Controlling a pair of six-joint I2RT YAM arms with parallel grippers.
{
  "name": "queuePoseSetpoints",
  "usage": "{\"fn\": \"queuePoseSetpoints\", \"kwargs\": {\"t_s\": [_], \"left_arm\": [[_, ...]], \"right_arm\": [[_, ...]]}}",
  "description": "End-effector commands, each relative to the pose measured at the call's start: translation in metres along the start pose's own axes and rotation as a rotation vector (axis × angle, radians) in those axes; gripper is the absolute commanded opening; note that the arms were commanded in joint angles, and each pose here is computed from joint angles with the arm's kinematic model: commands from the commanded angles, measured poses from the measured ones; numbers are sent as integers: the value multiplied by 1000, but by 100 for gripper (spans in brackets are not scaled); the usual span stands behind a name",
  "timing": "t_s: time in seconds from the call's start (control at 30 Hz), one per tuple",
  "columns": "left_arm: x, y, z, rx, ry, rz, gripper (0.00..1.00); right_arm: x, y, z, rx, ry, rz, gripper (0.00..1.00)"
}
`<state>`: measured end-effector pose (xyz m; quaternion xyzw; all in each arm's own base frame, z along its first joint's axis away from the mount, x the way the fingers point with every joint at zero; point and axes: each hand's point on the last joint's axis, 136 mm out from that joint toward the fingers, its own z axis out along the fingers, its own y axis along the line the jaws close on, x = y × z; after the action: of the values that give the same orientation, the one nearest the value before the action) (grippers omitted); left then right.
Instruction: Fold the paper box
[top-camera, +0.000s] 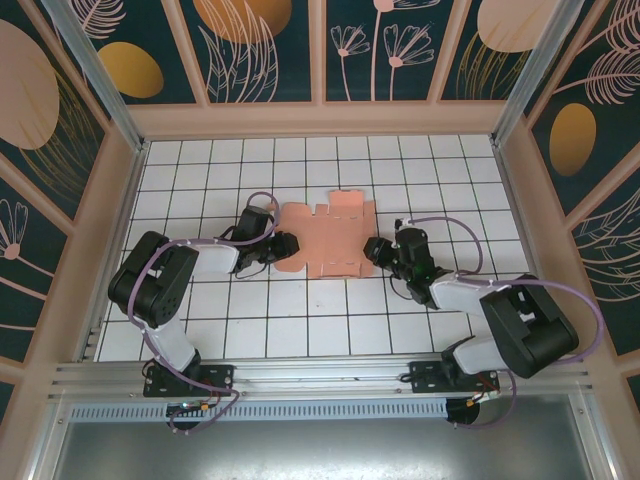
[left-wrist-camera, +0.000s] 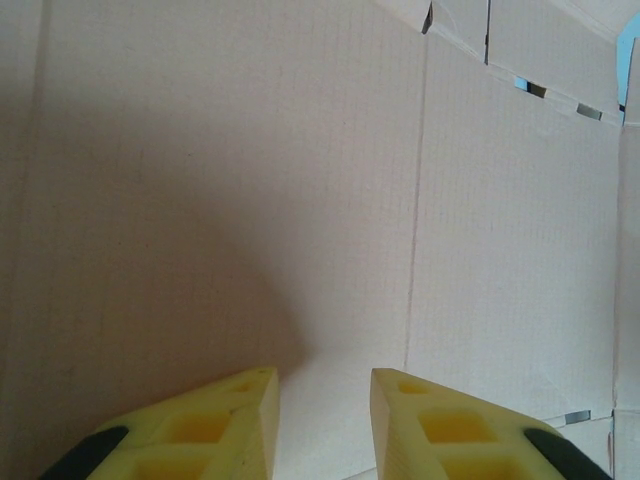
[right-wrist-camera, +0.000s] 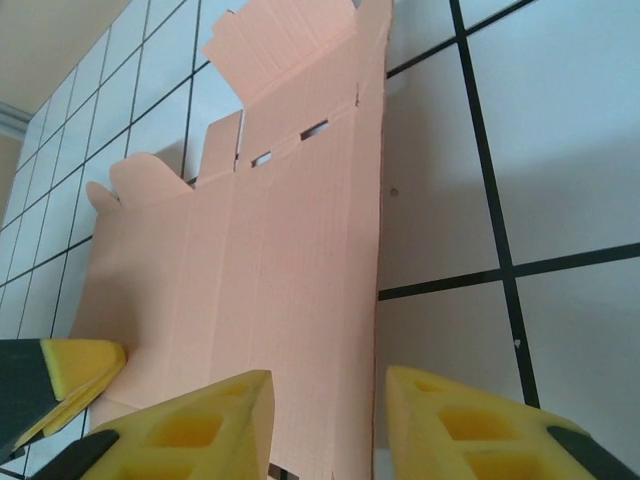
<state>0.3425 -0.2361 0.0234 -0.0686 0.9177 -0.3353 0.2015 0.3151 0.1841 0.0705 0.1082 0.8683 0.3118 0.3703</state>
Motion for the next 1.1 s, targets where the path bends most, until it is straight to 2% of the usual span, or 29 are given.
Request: {"fn": "queuePoseSetpoints", "kwargs": {"t_s": [0.0, 0.13, 0.3, 0.37, 0.43, 0.6, 0.67, 0.7, 0.8, 0.9, 0.97, 1.07], "left_arm": [[22, 22, 1, -64, 61, -41, 31], [21, 23, 0, -71, 59, -29, 32], [20, 21, 1, -61, 55, -28, 32], [20, 20, 0, -59, 53, -25, 32], [20, 20, 0, -60, 53, -22, 32], [18, 19, -2, -58, 43, -16, 32], [14, 15, -6, -45, 22, -6, 34], [11, 12, -9, -42, 6, 1, 39], [-10, -2, -31, -36, -97, 37, 64], [-33, -10, -53, -71, -212, 77, 78], [-46, -16, -64, -91, -261, 114, 97], [-61, -25, -72, -101, -305, 144, 99]], "right_arm": [[-17, 8, 5, 1, -64, -20, 35], [-19, 4, 10, 23, -62, -32, 41], [-14, 1, 18, 21, -37, -27, 43], [-12, 1, 21, 17, -29, -25, 40], [-12, 2, 23, 13, -26, -25, 33], [-12, 1, 23, 29, -18, -36, 2], [-13, -1, 22, 48, -15, -55, 0], [-15, -1, 21, 58, -16, -69, 0], [-14, -10, 23, 139, 40, -116, 0], [-11, -14, 30, 224, 150, -200, 0], [-11, -17, 32, 276, 195, -262, 0], [-22, -17, 30, 348, 225, -346, 0]]}}
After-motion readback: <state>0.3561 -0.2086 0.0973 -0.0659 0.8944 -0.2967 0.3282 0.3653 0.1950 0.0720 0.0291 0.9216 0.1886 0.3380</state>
